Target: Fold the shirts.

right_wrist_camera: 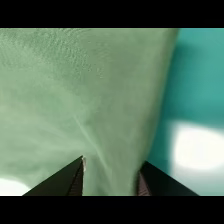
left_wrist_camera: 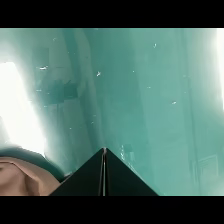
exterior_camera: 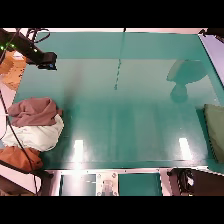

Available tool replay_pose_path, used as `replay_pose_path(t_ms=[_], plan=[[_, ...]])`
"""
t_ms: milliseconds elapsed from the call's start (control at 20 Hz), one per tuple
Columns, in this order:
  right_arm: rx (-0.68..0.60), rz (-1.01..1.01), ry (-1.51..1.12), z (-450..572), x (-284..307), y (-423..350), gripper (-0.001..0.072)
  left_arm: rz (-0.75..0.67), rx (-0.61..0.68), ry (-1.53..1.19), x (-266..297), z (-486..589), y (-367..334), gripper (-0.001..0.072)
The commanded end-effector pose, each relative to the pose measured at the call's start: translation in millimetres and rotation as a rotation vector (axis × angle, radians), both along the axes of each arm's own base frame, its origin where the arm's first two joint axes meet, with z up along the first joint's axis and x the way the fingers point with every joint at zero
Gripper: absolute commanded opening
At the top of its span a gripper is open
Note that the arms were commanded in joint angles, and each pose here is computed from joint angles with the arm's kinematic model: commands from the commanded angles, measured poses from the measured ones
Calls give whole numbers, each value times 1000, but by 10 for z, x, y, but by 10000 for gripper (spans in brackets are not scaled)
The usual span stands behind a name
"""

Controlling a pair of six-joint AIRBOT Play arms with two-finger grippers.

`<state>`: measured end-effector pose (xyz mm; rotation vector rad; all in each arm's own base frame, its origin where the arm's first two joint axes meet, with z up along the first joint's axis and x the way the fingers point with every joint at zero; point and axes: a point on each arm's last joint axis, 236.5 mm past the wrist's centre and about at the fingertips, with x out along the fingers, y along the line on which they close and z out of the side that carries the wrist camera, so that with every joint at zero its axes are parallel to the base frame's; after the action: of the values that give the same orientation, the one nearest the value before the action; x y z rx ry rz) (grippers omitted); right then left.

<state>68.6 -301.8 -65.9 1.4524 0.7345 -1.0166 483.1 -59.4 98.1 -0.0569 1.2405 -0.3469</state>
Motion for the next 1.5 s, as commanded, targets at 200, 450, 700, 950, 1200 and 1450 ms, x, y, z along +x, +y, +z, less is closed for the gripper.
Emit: replay_pose_path(t_ms=[200,450,700,950,1200,1450], plan=[[-16,-18,119,898,-40,-167,83,-10,5,-33,59,27,4,21],[-328,453,-277,1682,2057,240,21,9,15,22,-135,64,37,20],[-256,1082,-314,1386,3040,2223,21,29,1,204,-913,-287,-114,20],[-115,1494,-241,659,2718,3895,21,79,-17,252,-1930,-631,-293,21],[-119,1593,-256,584,2616,4321,22,117,-25,234,-2294,-739,-260,22],[-102,1601,-249,577,2576,4336,22,118,-37,227,-2284,-719,-285,22]])
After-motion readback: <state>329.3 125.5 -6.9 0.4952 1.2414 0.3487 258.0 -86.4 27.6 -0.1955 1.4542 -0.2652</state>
